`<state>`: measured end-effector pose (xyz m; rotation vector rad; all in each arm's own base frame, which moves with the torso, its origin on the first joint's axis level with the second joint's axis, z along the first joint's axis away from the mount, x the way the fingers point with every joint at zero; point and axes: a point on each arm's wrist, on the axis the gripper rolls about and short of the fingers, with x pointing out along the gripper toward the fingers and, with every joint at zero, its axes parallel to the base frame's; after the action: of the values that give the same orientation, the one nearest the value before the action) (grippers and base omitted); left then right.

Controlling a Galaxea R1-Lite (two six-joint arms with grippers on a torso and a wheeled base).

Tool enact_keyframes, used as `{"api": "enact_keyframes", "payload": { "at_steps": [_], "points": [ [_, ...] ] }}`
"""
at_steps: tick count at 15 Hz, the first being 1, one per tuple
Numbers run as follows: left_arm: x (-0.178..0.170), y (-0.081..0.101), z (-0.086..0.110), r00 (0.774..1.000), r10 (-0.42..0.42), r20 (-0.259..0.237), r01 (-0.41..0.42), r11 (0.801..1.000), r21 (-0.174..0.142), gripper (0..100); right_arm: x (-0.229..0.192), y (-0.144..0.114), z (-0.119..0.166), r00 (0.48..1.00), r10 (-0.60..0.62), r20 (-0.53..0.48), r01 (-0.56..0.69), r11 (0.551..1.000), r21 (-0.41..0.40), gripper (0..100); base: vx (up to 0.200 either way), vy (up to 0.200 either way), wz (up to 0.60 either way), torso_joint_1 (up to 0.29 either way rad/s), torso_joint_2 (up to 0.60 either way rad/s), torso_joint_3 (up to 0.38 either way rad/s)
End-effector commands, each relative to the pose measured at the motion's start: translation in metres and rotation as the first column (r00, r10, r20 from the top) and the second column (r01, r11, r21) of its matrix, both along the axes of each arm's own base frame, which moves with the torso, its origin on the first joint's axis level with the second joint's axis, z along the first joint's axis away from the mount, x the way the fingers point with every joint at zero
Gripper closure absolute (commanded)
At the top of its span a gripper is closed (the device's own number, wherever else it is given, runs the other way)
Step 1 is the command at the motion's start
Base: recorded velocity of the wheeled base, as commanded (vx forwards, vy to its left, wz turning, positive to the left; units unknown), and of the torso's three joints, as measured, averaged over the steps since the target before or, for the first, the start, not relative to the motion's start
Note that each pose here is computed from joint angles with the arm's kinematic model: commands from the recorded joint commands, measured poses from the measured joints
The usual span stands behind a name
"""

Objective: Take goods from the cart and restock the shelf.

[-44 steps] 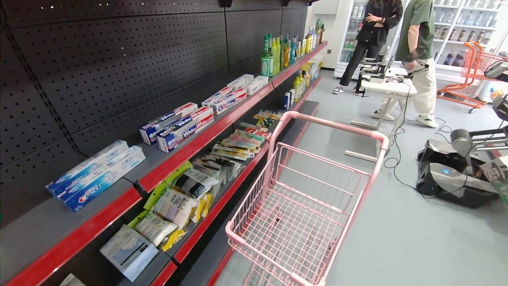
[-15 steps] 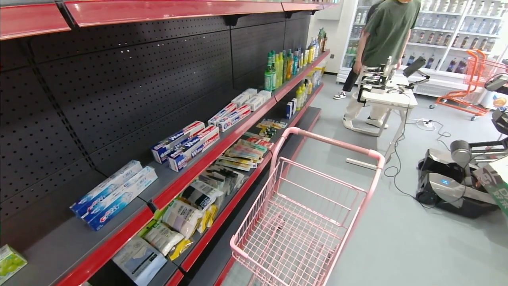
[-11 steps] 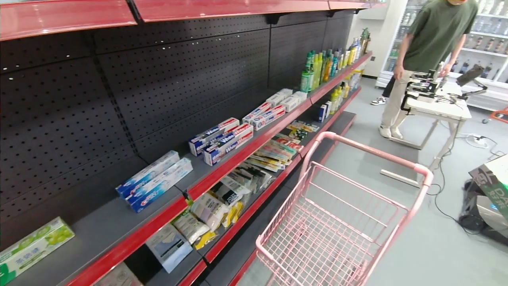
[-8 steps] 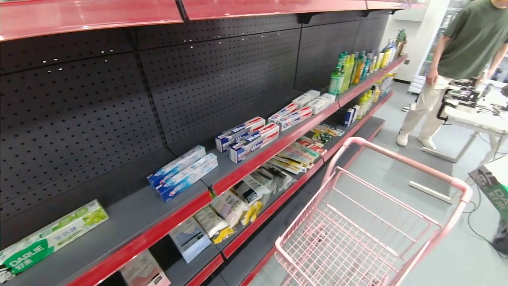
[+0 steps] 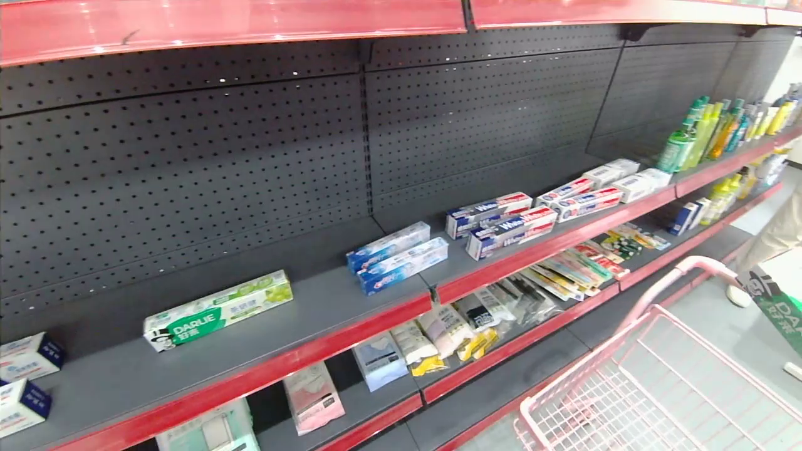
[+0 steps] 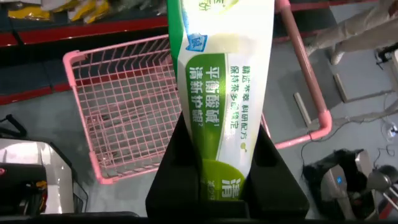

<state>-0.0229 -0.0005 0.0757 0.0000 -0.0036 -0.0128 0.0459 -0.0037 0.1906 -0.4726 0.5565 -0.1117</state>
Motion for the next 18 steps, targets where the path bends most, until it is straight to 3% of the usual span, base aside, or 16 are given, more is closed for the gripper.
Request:
{"api": "enact_keyframes", "payload": {
  "at_steps": [1,7,16,18],
  "points": [
    [0.0,0.0,0.0,1.0,0.0,-0.001,0.0,1.0,0.0,0,0.001,0.0,0.0,1.0,0.0,-0.002,0.0,1.0,0.0,100,0.0,0.0,0.6,-0.002,0.0,-0.002],
    [0.0,0.0,0.0,1.0,0.0,-0.001,0.0,1.0,0.0,0,0.002,0.0,0.0,1.0,0.001,-0.01,-0.001,1.0,-0.001,100,0.0,0.0,0.6,0.003,0.0,0.002],
    [0.0,0.0,0.0,1.0,0.0,-0.001,0.0,1.0,0.0,0,0.006,0.001,-0.006,1.0,-0.007,0.024,0.006,0.999,0.037,100,0.0,0.0,0.0,0.0,0.0,0.0],
    [0.0,0.0,0.0,1.0,-0.001,-0.002,0.001,1.0,0.003,0,0.009,0.002,-0.011,0.997,0.03,0.073,-0.036,0.995,0.093,100,0.0,0.0,0.0,0.0,0.0,0.0]
  ]
}}
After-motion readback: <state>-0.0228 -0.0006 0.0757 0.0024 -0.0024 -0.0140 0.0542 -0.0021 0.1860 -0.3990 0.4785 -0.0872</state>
